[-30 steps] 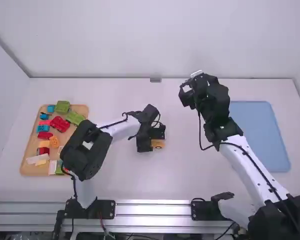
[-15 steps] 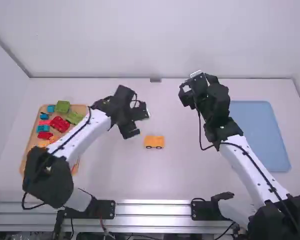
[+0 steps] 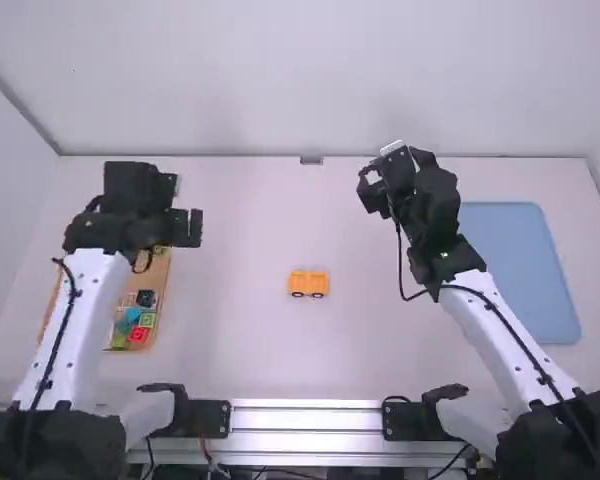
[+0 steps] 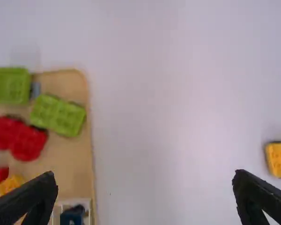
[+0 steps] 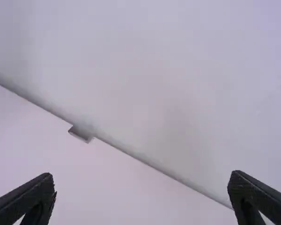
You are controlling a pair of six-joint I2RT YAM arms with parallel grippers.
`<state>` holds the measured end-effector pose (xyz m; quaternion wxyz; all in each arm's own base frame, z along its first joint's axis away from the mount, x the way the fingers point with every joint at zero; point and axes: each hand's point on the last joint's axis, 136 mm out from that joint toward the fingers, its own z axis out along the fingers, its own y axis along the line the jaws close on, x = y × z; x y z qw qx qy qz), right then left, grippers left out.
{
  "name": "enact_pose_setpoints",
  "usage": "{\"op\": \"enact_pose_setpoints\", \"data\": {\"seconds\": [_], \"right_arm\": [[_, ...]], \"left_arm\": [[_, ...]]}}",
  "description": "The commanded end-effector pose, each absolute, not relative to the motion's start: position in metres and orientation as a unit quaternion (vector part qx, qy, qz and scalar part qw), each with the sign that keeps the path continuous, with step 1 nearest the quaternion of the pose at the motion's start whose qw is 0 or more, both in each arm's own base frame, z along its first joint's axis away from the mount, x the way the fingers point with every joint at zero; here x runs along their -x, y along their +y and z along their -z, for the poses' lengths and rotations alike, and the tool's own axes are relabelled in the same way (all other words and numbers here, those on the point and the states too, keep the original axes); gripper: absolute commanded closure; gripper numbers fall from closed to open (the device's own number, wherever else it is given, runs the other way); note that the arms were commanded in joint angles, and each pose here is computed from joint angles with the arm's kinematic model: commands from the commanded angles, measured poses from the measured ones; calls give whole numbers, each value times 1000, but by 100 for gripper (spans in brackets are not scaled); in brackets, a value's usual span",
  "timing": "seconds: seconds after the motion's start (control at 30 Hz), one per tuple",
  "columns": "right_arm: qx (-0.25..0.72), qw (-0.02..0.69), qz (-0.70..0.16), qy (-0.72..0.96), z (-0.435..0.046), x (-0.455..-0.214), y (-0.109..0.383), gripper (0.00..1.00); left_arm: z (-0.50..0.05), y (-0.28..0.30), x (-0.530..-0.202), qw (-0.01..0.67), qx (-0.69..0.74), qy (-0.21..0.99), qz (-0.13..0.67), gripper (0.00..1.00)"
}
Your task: Assemble lego blocks to make yellow taxi
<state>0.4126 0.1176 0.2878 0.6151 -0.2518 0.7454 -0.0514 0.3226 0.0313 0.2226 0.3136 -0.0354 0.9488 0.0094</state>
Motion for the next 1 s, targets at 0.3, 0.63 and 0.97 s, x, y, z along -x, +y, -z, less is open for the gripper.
{"op": "enact_pose_setpoints", "data": {"seconds": [0.3, 0.63, 0.97], "right_arm": [[246, 631, 52, 734, -306, -416, 119, 2], [246, 631, 52, 734, -306, -416, 119, 2], [245, 631, 53, 734, -306, -416, 118, 2]], "left_arm": [[-216, 140, -260, 260, 418, 865, -94, 1], [-195, 197, -201, 192, 552, 806, -89, 1], [-153, 228, -176, 129, 655, 744, 20, 1]]}}
